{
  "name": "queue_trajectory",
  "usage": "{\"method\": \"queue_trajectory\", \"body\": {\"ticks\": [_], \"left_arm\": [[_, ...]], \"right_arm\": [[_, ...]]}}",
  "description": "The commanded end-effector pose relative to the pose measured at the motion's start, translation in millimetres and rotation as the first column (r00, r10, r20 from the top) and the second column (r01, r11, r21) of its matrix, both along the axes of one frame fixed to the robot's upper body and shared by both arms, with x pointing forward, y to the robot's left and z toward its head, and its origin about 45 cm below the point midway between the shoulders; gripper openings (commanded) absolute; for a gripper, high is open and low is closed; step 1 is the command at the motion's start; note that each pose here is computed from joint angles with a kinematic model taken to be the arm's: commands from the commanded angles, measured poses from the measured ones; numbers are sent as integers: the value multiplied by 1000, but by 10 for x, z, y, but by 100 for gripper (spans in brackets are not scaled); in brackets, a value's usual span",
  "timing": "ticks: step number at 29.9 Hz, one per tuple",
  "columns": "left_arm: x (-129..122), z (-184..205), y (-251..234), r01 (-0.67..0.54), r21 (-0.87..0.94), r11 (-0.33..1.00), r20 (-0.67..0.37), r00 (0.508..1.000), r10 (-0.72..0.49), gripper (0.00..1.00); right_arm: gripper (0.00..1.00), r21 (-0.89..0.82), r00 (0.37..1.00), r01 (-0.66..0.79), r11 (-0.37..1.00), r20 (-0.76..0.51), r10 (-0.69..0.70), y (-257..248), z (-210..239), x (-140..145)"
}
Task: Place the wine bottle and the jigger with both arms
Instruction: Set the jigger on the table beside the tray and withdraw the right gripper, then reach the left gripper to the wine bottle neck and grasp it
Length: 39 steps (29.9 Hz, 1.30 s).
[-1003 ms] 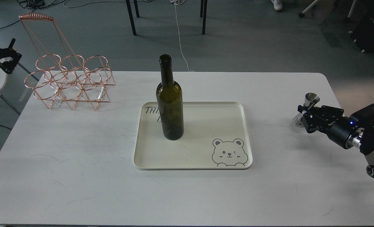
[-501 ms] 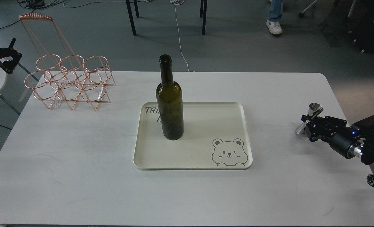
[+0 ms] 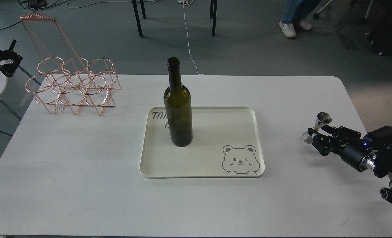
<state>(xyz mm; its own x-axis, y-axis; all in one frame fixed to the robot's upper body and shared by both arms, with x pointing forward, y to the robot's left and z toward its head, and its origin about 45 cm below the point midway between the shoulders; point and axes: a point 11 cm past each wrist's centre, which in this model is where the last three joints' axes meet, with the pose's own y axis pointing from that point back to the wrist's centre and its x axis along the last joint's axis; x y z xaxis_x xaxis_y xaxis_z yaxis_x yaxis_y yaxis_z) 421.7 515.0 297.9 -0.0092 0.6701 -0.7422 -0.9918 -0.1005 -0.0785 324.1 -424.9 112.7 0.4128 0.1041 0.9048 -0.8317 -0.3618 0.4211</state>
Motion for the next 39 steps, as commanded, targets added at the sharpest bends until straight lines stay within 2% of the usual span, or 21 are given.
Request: {"method": "queue_trajectory", "body": {"ticks": [1, 3, 4, 6, 10, 13, 17, 22, 26, 31, 34, 39], "left_arm": [[-26, 75, 31, 4, 12, 1000, 7, 1000, -4, 98], [-45, 100, 68, 0, 19, 1000, 8, 1000, -1, 98], [-45, 101, 66, 3, 19, 1000, 8, 1000, -3, 98], [-52, 100, 69, 7, 23, 1000, 6, 1000, -7, 98], [-103, 139, 67, 43, 76, 996, -16, 999, -42, 98], [-153, 241, 11, 97, 140, 985, -28, 995, -94, 98], [-286, 449, -70, 185, 254, 949, -60, 983, -176, 98], [-408, 567, -352, 319, 373, 871, -119, 948, -296, 98], [-511, 722, -643, 431, 561, 707, -184, 897, -401, 98], [-608, 848, -1121, 505, 765, 399, -271, 815, -512, 98], [-657, 955, -1410, 469, 865, 179, -305, 774, -554, 98], [-754, 985, -1870, 319, 930, -180, -362, 720, -593, 98]], "right_arm": [[77, 14, 1000, -9, 1000, -20, 9, -98, 89, -162], [89, 51, 999, 18, 999, -34, -16, -179, 204, -306], [92, 73, 998, 40, 997, -45, -37, -211, 239, -371], [93, 136, 994, 94, 986, -66, -85, -231, 302, -492], [94, 191, 981, 195, 962, -52, -189, -424, 552, -529], [94, 266, 957, 287, 920, -31, -289, -558, 791, -462], [94, 431, 913, 390, 814, -63, -404, -686, 1192, -206], [94, 646, 889, 389, 656, -79, -451, -743, 1754, 228], [94, 817, 875, 343, 464, -98, -474, -739, 2037, 638], [95, 921, 876, 278, 273, -126, -466, -717, 2261, 1069], [95, 952, 872, 263, 156, -165, -461, -673, 2222, 1221], [95, 971, 880, 233, 50, -189, -436, -608, 2255, 1319]]}}
